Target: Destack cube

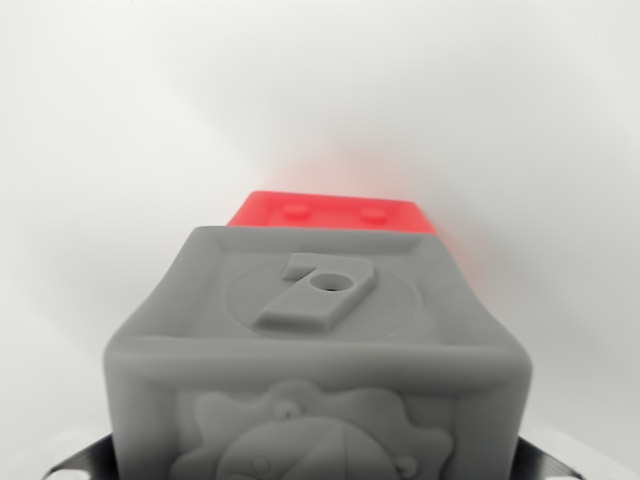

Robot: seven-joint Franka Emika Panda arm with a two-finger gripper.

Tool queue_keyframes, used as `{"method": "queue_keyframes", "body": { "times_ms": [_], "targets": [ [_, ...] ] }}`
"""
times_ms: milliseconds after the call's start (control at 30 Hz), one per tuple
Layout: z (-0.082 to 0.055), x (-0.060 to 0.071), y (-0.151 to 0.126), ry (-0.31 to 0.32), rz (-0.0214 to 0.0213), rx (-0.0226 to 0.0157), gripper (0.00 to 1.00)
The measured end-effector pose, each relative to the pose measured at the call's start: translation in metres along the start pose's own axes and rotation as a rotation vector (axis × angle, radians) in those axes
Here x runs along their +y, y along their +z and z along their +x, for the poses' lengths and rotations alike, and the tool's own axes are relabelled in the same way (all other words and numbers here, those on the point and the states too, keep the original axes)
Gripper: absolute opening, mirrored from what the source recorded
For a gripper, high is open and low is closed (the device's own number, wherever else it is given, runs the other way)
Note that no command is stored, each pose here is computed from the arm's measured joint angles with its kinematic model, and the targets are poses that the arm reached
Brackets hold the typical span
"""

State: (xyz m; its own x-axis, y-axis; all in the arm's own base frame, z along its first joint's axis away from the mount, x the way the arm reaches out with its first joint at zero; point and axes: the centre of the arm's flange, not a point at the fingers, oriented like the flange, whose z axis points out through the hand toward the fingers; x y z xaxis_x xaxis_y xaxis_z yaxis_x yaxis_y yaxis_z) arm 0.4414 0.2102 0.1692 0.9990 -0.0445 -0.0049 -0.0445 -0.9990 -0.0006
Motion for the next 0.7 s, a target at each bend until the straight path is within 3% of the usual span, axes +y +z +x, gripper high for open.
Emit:
{"method": "queue_keyframes", "body": {
  "times_ms": [467,700],
  "targets": [
    [0.0,0.0002,-0.0005,0.0,-0.0006,-0.0003,0.0],
    [0.0007,-0.0002,-0.0097,0.0,-0.0004,0.0038,0.0]
  ]
}}
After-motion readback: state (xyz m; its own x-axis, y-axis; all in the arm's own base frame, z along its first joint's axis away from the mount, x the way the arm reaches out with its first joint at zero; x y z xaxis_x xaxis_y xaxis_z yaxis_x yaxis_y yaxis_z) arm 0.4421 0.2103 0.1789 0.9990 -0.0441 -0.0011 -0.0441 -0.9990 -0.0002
